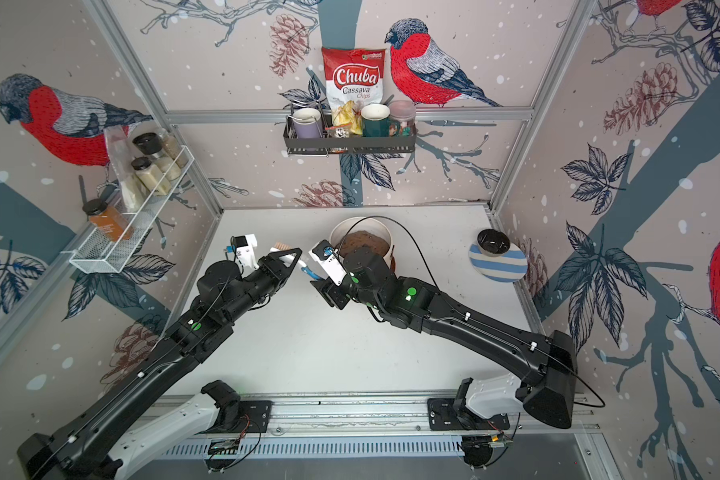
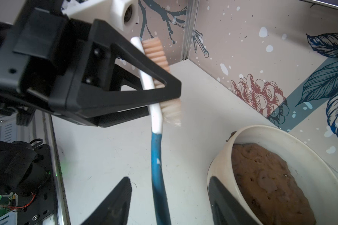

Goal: Scrub the dried mud off the ceramic pot
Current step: Pick up the brush from the center of the board.

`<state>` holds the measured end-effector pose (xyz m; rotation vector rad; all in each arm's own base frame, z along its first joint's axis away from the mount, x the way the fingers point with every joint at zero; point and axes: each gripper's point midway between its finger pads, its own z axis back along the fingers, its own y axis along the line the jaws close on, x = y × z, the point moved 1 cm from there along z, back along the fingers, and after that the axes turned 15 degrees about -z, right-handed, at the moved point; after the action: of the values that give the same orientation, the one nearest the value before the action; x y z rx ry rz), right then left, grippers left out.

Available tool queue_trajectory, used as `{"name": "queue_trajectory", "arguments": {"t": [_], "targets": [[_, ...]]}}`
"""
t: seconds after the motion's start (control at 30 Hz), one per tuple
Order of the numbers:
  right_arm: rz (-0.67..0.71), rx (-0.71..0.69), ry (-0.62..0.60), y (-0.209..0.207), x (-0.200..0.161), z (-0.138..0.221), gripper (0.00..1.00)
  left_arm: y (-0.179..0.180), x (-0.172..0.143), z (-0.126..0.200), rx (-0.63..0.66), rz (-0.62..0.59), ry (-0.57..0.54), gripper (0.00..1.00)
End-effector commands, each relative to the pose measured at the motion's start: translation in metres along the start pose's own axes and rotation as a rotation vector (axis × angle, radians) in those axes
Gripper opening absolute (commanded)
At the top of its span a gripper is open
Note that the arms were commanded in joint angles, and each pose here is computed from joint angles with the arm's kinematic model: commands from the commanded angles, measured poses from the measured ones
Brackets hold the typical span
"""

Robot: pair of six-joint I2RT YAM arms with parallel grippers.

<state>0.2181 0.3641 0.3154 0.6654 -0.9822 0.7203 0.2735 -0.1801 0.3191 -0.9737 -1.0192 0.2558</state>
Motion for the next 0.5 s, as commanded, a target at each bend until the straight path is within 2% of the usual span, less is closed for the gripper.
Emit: {"name": "queue_trajectory", "arguments": {"t": [0.0, 0.1, 0.27, 0.47], "targets": [[-0.137, 0.104, -0.027, 0.004, 0.019, -0.002, 0.64, 0.008, -0.001, 0.000, 0.018, 0.100, -0.009, 0.00], [-0.232, 0.195, 0.012, 0.002, 0.021, -0.007, 0.66, 0.008, -0.004, -0.004, -0.023, 0.163, -0.014, 0.00], [-0.222, 0.295, 0.053, 0.019, 0.011, -0.010, 0.72, 0.015, -0.010, -0.008, -0.004, 0.195, 0.008, 0.00], [-0.242, 0.252, 0.100, 0.017, -0.002, -0.020, 0.75, 0.021, -0.011, -0.009, 0.024, 0.208, 0.010, 0.00]]}}
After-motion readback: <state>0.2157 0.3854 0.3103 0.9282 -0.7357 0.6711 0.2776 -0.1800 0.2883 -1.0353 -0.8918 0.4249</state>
